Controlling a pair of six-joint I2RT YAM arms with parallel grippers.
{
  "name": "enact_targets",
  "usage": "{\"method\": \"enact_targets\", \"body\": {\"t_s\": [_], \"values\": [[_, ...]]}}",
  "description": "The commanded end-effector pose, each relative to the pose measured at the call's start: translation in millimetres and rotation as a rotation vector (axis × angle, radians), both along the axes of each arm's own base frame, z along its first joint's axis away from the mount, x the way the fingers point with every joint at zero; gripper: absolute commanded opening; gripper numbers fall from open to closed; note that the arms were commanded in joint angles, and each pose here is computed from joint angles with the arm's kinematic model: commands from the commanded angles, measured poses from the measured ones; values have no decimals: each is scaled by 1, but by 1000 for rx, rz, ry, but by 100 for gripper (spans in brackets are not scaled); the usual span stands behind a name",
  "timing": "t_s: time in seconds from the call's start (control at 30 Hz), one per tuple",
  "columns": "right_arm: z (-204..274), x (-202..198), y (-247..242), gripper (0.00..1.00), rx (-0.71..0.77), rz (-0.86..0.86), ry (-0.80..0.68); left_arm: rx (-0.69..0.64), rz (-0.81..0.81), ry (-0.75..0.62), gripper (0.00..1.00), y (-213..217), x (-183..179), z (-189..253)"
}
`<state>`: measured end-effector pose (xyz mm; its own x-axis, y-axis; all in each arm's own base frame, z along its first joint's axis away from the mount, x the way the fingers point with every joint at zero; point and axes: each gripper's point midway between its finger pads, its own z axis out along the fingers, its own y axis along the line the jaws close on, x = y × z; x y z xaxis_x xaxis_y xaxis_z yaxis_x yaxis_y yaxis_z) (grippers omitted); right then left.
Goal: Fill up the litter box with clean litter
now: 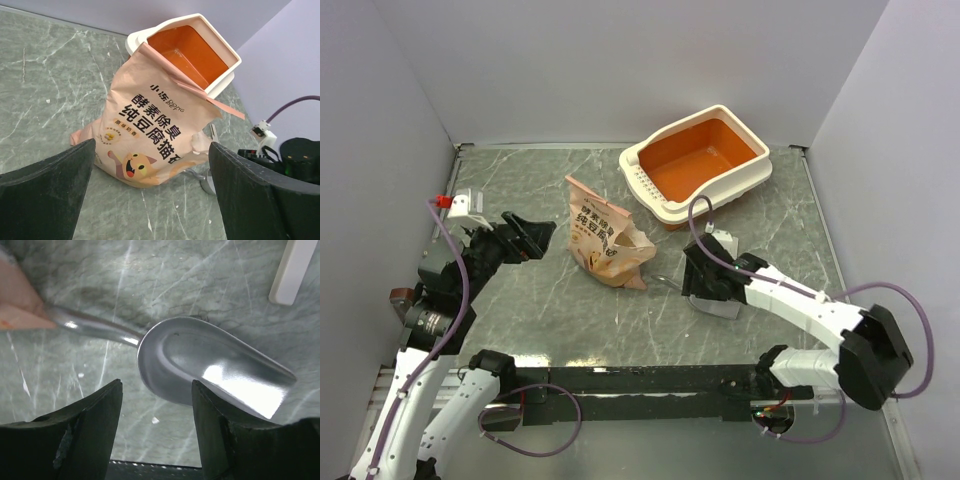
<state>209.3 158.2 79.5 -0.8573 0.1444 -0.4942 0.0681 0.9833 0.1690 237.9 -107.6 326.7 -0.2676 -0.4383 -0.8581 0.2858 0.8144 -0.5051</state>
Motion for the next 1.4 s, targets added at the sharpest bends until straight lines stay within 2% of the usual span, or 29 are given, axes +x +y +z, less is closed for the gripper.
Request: {"method": "enact_targets", "body": {"t_s": [0.0,0.23,0.67,0.77,0.8,0.83,1.0,1.13,1.17,1.2,1.3,1.37], "values": [[3,20,13,63,89,-171,11,-5,-13,-10,99,-2,-2,4],[-14,28,11,58,105,-294,36,-5,-18,-15,99,-2,-4,2],[-35,39,14,55,109,-362,82,3,-28,-8,99,-4,-1,-1],[-39,40,14,35,108,-359,84,6,-30,-3,99,-5,-1,-3],[-40,39,14,21,105,-356,86,4,-28,-4,99,-5,0,-3],[-41,39,13,16,100,-354,87,5,-26,0,99,-4,0,-5],[-46,38,10,0,81,-336,100,6,-30,5,99,-5,1,-7],[-46,36,8,0,73,-318,98,4,-28,3,99,-5,1,-5],[-46,36,7,3,66,-316,96,5,-26,4,99,-5,2,-6],[-46,35,6,21,59,-316,97,4,-28,3,99,-5,2,-5],[-45,36,5,26,51,-305,90,-1,-38,6,99,-7,2,-6],[-45,35,3,33,43,-310,88,-6,-42,4,99,-8,2,-5]]}}
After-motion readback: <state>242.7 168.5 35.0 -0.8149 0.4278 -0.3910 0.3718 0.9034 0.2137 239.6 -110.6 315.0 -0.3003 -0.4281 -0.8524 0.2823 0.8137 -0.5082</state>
